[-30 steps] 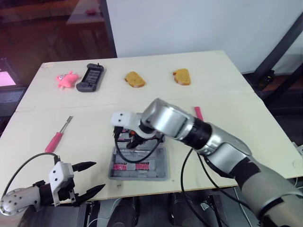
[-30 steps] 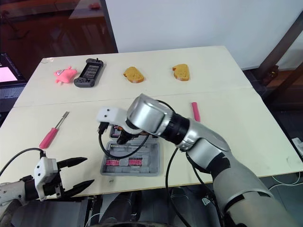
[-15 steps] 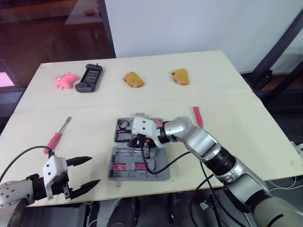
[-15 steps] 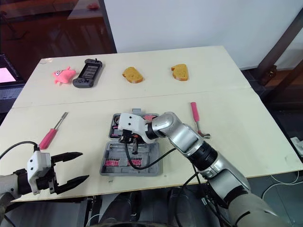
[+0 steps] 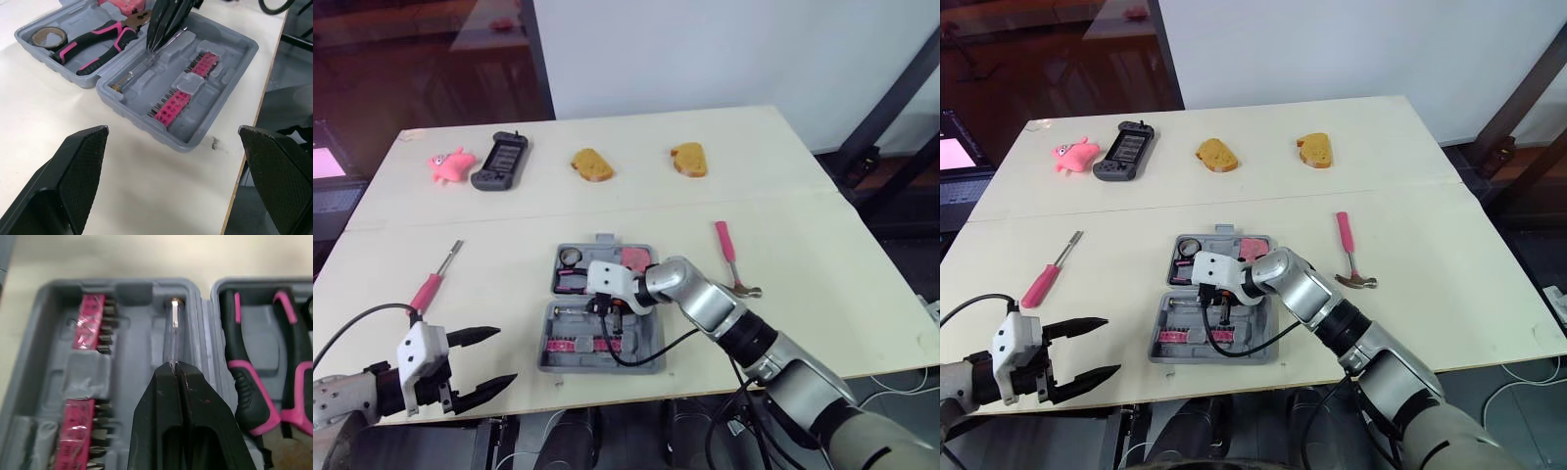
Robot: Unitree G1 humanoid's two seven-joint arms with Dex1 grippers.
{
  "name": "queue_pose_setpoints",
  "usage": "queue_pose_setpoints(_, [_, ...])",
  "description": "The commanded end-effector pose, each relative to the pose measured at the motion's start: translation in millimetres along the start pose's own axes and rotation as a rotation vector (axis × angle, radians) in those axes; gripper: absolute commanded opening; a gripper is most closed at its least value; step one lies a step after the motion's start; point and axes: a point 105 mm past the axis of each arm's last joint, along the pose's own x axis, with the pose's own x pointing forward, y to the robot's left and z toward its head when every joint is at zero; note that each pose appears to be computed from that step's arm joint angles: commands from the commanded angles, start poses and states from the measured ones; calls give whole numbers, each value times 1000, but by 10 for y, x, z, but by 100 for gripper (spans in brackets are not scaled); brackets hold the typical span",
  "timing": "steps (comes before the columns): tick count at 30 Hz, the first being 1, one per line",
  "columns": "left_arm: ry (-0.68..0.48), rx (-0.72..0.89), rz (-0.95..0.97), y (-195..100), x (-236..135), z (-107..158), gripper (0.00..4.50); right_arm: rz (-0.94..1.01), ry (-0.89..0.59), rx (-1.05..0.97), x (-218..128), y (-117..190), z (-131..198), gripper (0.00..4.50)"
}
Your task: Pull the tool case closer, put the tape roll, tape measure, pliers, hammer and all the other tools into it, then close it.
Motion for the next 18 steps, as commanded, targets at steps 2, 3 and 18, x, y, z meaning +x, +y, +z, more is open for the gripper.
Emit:
queue_pose_setpoints(2, [-17,41,14,34,-28,107,450,-19,-23,-16,16,-50,80,9])
queue_pose_setpoints(3, [-17,42,14,35,-27,108,450,-17,-22,-18,21,-50,80,9])
queue_pose_setpoints(18, [-22,47,16,66,16,137,450,-16,69,85,90,-56,-157,9])
